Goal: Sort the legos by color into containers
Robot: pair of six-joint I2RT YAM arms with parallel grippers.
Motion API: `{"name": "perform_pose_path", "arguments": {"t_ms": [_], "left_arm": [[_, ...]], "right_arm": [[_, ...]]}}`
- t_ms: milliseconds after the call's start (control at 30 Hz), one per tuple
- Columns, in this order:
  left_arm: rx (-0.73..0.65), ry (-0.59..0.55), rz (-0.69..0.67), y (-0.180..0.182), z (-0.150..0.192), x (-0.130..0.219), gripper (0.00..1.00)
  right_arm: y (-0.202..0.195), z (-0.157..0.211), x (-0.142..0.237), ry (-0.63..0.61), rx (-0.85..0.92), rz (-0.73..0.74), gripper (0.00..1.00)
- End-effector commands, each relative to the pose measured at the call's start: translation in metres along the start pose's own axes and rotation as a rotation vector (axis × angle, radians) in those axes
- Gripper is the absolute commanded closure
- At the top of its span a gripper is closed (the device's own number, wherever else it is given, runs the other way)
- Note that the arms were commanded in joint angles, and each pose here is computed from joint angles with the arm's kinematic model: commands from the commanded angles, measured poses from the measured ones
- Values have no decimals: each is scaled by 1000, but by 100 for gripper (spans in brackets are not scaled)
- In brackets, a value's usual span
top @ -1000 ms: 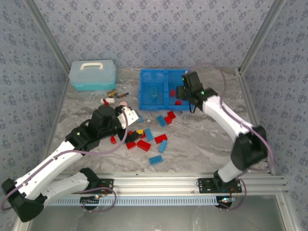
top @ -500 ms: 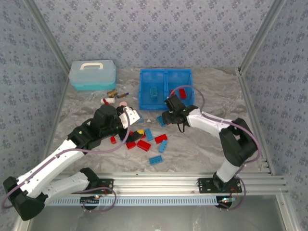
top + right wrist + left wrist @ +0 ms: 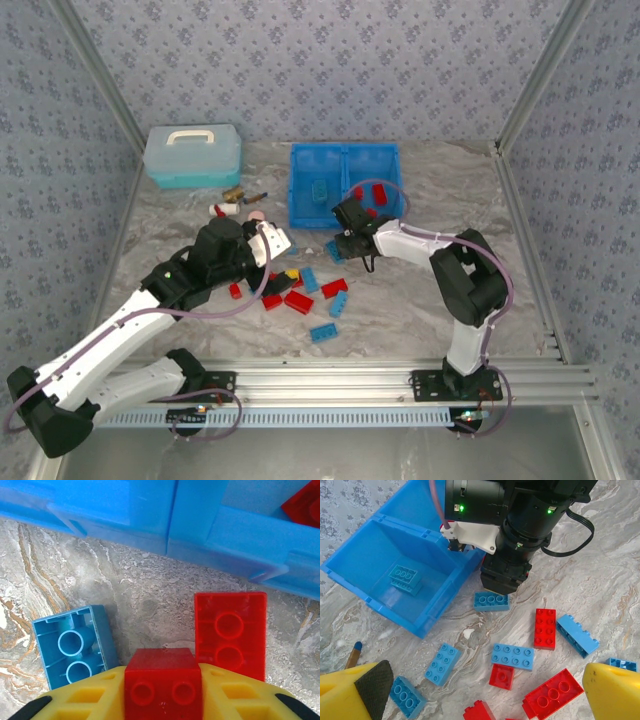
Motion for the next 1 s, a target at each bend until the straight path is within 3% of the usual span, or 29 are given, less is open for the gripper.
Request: {"name": "perform_pose_path", "arguments": {"t_ms": [0, 233, 367, 500, 600, 733, 967], "left_arm": [[-16, -17, -18, 5, -6, 1, 1], [-16, -13, -16, 4, -6, 0, 1], [-13, -38, 0, 2, -9, 2, 1], [-10, -61, 4, 1, -12, 5, 1], [-10, -56, -11, 3, -12, 6, 1], [-15, -48, -23, 5, -11, 7, 1], [-22, -35, -49, 7, -8, 8, 1]], "right_arm": [[-4, 4, 3, 7, -19, 10, 64], [-6, 2, 56, -101, -41, -5, 67], [-15, -4, 106, -216, -53, 2, 67], [-27, -34, 159, -396, -71, 7, 67], [-39, -72, 178, -480, -71, 45, 67], [-61, -125, 160, -474, -117, 82, 67], [-72, -182, 73, -298, -140, 146, 68]]}}
Point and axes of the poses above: each hand's point on the last joint's axis, 136 mm out from that joint toward the fingers, its own x axis back along the fingers, its own y axis along the line the jaws close on, z = x × y, the point moved 3 cm from there along x, back along the fingers, and after that the axes turned 6 degrees about -x, right-handed, at the moved point
